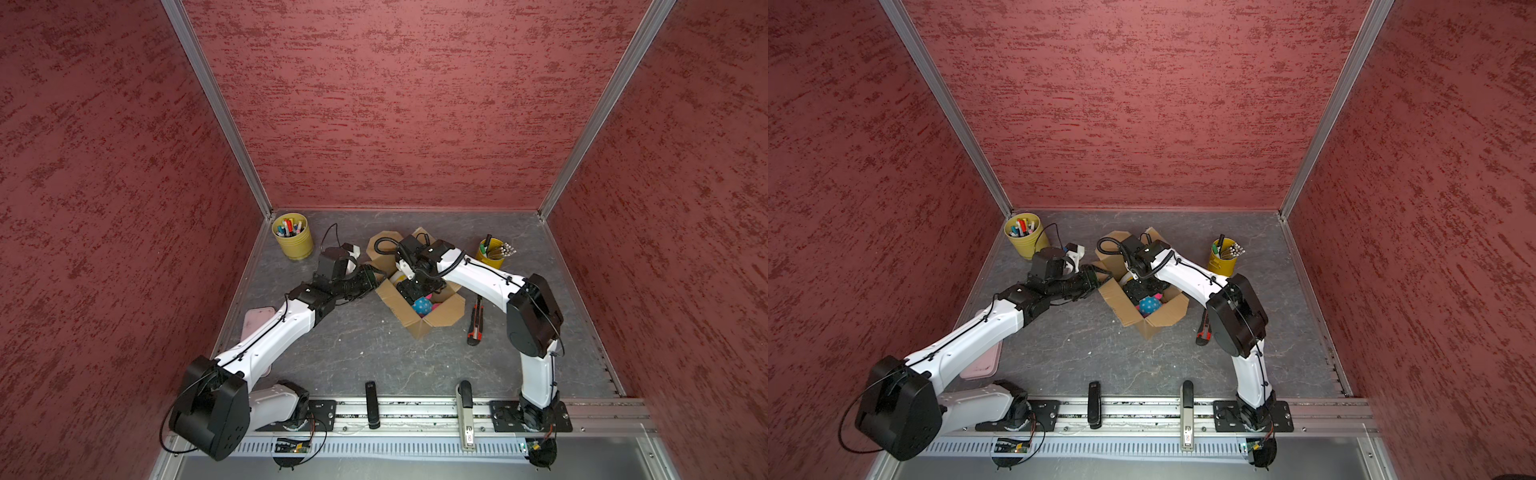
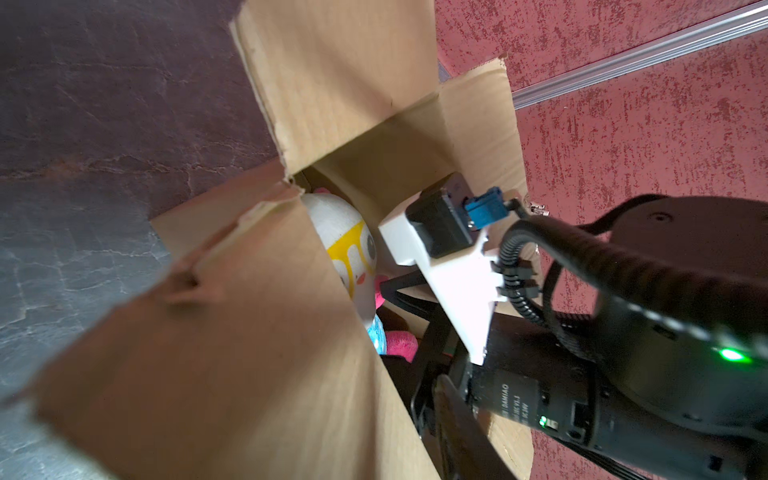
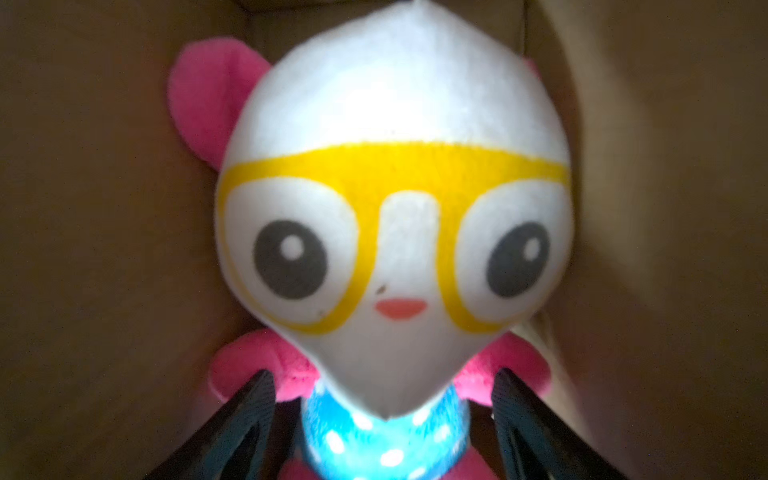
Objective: Unpack the express box
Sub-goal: 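Lower the right gripper into the box and close it on the doll's head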
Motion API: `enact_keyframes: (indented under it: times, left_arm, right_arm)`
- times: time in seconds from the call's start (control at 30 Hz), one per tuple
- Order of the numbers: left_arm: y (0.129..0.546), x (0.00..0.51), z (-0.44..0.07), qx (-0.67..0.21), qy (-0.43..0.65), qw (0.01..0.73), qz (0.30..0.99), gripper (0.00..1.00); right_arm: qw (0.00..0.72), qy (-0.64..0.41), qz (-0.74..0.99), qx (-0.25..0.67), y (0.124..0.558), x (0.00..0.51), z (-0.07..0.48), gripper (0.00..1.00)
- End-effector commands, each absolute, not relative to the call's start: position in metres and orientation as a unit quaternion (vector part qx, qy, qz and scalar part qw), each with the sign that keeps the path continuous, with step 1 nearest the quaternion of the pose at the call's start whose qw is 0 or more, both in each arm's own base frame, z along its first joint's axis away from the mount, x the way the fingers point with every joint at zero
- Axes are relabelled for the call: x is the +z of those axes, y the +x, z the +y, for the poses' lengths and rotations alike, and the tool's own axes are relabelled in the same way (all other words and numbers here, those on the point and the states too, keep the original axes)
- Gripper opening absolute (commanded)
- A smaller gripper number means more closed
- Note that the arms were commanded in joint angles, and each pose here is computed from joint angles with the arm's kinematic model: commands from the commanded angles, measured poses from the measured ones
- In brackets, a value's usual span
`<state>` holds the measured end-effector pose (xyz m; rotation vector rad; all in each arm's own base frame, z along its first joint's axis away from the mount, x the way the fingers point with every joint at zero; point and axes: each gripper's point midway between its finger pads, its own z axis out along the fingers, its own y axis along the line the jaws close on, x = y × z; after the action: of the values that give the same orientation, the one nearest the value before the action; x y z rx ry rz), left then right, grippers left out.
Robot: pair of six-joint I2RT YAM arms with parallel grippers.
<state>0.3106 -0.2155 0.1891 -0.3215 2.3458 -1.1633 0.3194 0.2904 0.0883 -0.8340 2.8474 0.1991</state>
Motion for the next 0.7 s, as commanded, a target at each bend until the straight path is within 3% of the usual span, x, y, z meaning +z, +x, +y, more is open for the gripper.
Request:
enact_keyframes:
  times: [0.0, 0.67]
  left_arm:
    - [0.314, 0.193, -0.218, -0.423, -0.110, 0.256, 0.862, 0.43]
    - [0.310, 0.192, -0.217, -0.420, -0.112, 0.255, 0.864, 0.43]
  right_arm:
    - [0.076, -0.283, 0.953, 0.076, 0.321, 0.079, 0.291, 0.84]
    - [0.040, -0.277, 0.957, 0.077, 0.317, 0.041, 0.289, 0.84]
